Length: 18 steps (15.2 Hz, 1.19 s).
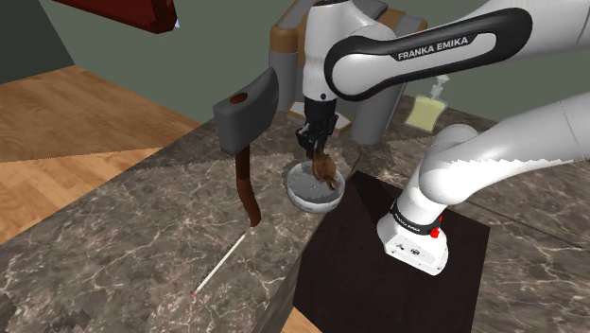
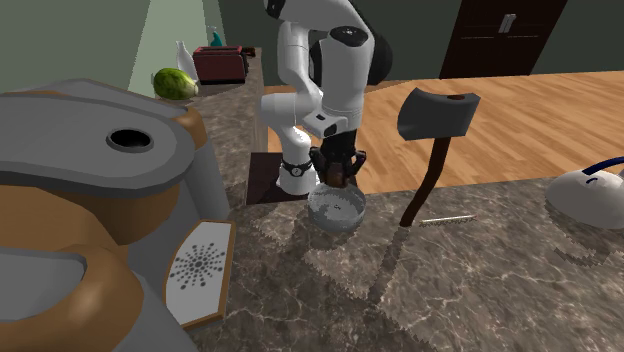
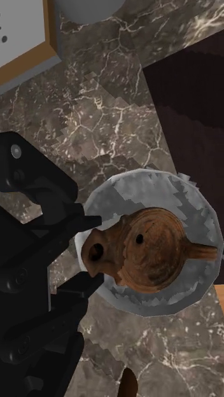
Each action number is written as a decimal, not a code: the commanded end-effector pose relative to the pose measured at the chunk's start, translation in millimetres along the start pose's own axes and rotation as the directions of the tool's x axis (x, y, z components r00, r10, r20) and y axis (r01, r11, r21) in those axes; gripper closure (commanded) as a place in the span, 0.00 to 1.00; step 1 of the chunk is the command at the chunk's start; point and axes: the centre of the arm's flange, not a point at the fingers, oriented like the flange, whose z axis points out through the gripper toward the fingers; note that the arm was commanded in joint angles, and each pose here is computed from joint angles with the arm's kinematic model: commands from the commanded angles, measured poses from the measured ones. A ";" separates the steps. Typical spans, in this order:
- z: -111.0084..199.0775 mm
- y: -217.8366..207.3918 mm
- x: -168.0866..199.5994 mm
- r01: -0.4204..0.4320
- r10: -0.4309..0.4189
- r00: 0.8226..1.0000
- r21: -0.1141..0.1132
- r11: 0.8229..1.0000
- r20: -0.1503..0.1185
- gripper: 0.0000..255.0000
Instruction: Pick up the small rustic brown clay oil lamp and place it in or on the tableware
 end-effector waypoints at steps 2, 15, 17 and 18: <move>14.0 -3.3 -1.6 -0.001 0.001 1.000 0.000 1.000 0.000 1.00; 71.4 -4.4 1.1 -0.001 0.001 1.000 0.000 1.000 0.000 1.00; 71.4 -4.4 1.1 -0.001 0.001 1.000 0.000 1.000 0.000 1.00; 71.4 -4.4 1.1 -0.001 0.001 1.000 0.000 1.000 0.000 1.00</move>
